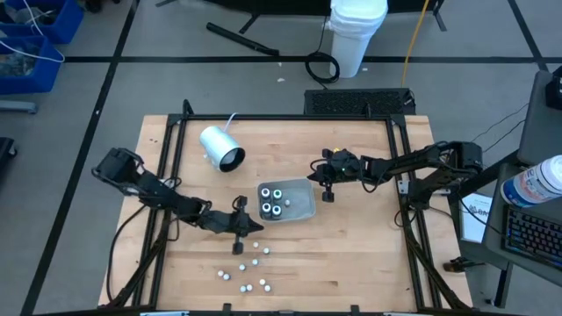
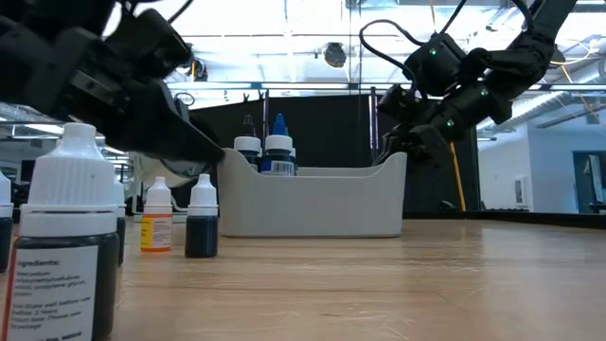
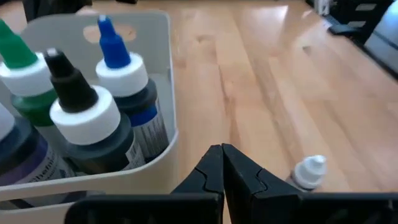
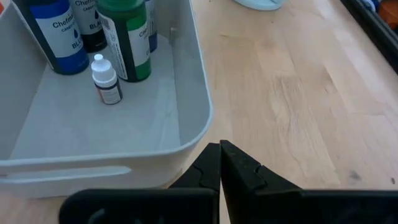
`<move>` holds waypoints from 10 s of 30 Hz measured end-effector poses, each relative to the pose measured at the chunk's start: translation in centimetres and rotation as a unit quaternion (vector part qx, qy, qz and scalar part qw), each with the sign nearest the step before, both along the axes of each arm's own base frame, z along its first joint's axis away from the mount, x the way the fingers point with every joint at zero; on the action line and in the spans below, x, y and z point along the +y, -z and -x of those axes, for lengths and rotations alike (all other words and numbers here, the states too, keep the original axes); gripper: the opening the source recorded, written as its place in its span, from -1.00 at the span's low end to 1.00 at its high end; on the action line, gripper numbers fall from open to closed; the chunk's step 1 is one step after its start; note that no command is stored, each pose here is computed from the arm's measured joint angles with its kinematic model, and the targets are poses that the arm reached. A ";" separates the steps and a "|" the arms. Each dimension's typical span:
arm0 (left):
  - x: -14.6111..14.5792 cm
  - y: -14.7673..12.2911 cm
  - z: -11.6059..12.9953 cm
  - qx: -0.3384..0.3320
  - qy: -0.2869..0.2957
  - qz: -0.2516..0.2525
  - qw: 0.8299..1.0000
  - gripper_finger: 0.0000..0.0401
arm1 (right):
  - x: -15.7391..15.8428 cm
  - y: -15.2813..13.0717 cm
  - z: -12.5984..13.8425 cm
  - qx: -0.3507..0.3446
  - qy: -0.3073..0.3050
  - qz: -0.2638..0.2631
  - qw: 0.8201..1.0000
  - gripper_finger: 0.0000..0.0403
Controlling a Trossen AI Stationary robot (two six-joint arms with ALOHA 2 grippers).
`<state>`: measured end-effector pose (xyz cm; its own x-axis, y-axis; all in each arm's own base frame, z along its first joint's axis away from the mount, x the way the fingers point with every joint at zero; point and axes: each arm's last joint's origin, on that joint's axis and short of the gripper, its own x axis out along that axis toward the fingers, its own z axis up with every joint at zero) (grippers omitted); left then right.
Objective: Pick & Place food coloring
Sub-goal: Adjust the gray bin, then put the small orange food coloring bottle into the gray bin
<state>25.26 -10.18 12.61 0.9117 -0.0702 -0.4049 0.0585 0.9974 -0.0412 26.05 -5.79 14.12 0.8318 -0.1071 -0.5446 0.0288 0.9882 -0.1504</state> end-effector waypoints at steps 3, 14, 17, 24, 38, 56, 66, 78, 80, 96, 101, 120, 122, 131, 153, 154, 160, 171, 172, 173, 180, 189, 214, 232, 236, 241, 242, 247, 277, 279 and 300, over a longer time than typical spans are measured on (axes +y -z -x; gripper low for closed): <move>0.3 0.3 -0.6 0.009 -0.008 -0.003 1.000 -0.94 | 0.0 0.1 0.0 0.004 0.003 -0.006 1.000 -1.00; 1.7 0.7 -1.0 0.027 -0.035 0.000 0.999 -0.93 | 1.1 0.4 0.1 0.022 -0.005 -0.019 1.000 -1.00; 1.8 0.7 -1.0 0.032 -0.036 0.000 0.999 -0.96 | 1.4 0.4 0.0 0.023 -0.010 -0.018 1.000 -1.00; 1.9 0.8 -1.0 0.036 -0.038 -0.007 0.999 -0.92 | 1.5 0.4 0.0 0.024 -0.005 -0.028 0.999 -1.00; 1.3 -0.2 -1.2 0.004 0.025 0.011 1.000 -0.89 | 0.6 -0.2 0.4 0.022 0.039 0.009 0.999 -1.00; -2.8 -6.2 6.2 0.027 0.036 0.025 0.999 -0.96 | 2.9 -4.1 7.1 -0.011 -0.003 -0.032 0.999 -1.00; -4.4 -6.1 8.7 0.040 0.029 0.013 0.999 -0.95 | 3.7 -2.0 11.4 -0.166 -0.057 -0.062 0.982 -1.00; -8.3 -11.5 5.8 0.258 -0.022 -0.015 0.966 -0.98 | 3.4 -2.2 11.8 -0.181 -0.105 -0.091 0.974 -1.00; -9.2 -12.0 5.1 0.300 -0.024 -0.015 0.954 -0.98 | 3.4 -2.2 11.8 -0.183 -0.103 -0.096 0.973 -1.00; -13.5 -10.1 1.8 0.411 0.002 0.026 0.911 -0.54 | 3.6 -0.9 12.4 -0.199 -0.087 -0.139 0.966 -1.00; -13.8 -9.1 2.8 0.431 0.019 0.005 0.902 -0.35 | 3.6 -1.6 12.3 -0.232 -0.099 -0.111 0.961 -1.00; -13.6 -7.8 3.7 0.447 0.012 -0.010 0.894 -0.08 | 3.6 -2.0 12.3 -0.253 -0.098 -0.121 0.955 -1.00; -13.5 -7.5 3.9 0.453 0.015 -0.015 0.891 -0.08 | 3.6 -1.9 12.3 -0.248 -0.097 -0.123 0.956 -1.00; -13.2 -6.5 3.6 0.458 0.051 -0.010 0.888 -0.08 | 3.6 -1.8 12.3 -0.244 -0.097 -0.121 0.957 -1.00; -12.4 -4.0 3.5 0.447 0.070 0.013 0.892 -0.08 | 3.6 -1.8 12.3 -0.243 -0.094 -0.128 0.957 -1.00; -12.4 -4.0 3.5 0.447 0.070 0.013 0.892 -0.08 | 3.6 -1.8 12.3 -0.243 -0.094 -0.128 0.957 -1.00; -12.1 -4.0 3.2 0.445 0.066 0.014 0.893 -0.08 | 3.6 -1.8 12.3 -0.244 -0.095 -0.125 0.957 -1.00; -11.9 -4.0 3.0 0.442 0.065 0.009 0.895 -0.10 | 3.6 -1.8 12.3 -0.244 -0.096 -0.123 0.957 -1.00; -11.9 -4.0 3.0 0.442 0.065 0.009 0.895 -0.12 | 3.6 -1.8 12.3 -0.244 -0.096 -0.123 0.957 -1.00; -11.9 -4.0 3.0 0.442 0.065 0.008 0.895 -0.16 | 3.6 -1.8 12.3 -0.244 -0.096 -0.123 0.957 -1.00; -11.9 -4.0 3.0 0.441 0.064 0.009 0.895 -0.51 | 3.6 -1.8 12.3 -0.244 -0.096 -0.123 0.957 -1.00; -11.9 -4.2 3.1 0.457 0.069 0.018 0.887 -0.72 | 3.6 -1.8 12.3 -0.244 -0.096 -0.123 0.957 -1.00; -5.0 -19.2 -6.1 0.314 -0.003 -0.106 0.943 -0.69 | 3.5 -2.0 12.3 -0.250 -0.092 -0.134 0.954 -1.00; 5.2 -14.5 -20.0 0.362 -0.002 -0.198 0.911 -0.69 | 3.5 -2.0 12.3 -0.253 -0.094 -0.130 0.954 -1.00; 6.4 -13.7 -20.5 0.364 -0.028 -0.177 0.914 -0.69 | 3.5 -2.0 12.3 -0.254 -0.094 -0.130 0.954 -1.00; 7.3 -12.1 -20.8 0.362 -0.031 -0.139 0.921 -0.69 | 3.5 -2.1 12.3 -0.254 -0.094 -0.130 0.954 -1.00; 7.4 -11.8 -20.8 0.364 -0.036 -0.134 0.921 -0.69 | 3.6 -2.0 12.3 -0.254 -0.094 -0.130 0.954 -1.00; 7.5 -10.0 -20.8 0.370 -0.041 -0.129 0.919 -0.69 | 3.5 -2.0 12.3 -0.254 -0.094 -0.130 0.954 -1.00; 7.7 -5.1 -20.3 0.367 -0.049 -0.099 0.924 -0.69 | 3.5 -2.4 12.2 -0.271 -0.098 -0.123 0.950 -1.00; 7.6 -4.8 -20.4 0.366 -0.049 -0.100 0.924 -0.69 | 3.5 -2.4 12.2 -0.271 -0.098 -0.124 0.950 -1.00; 7.5 -4.9 -20.6 0.382 -0.031 -0.109 0.917 -0.37 | 3.5 -2.4 12.2 -0.271 -0.099 -0.120 0.950 -1.00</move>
<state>45.84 -2.67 17.48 0.3554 0.1306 -0.9255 0.0389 0.9873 0.1543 13.82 -2.24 16.52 0.9879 0.1536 -0.0195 -0.1520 0.9863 0.0636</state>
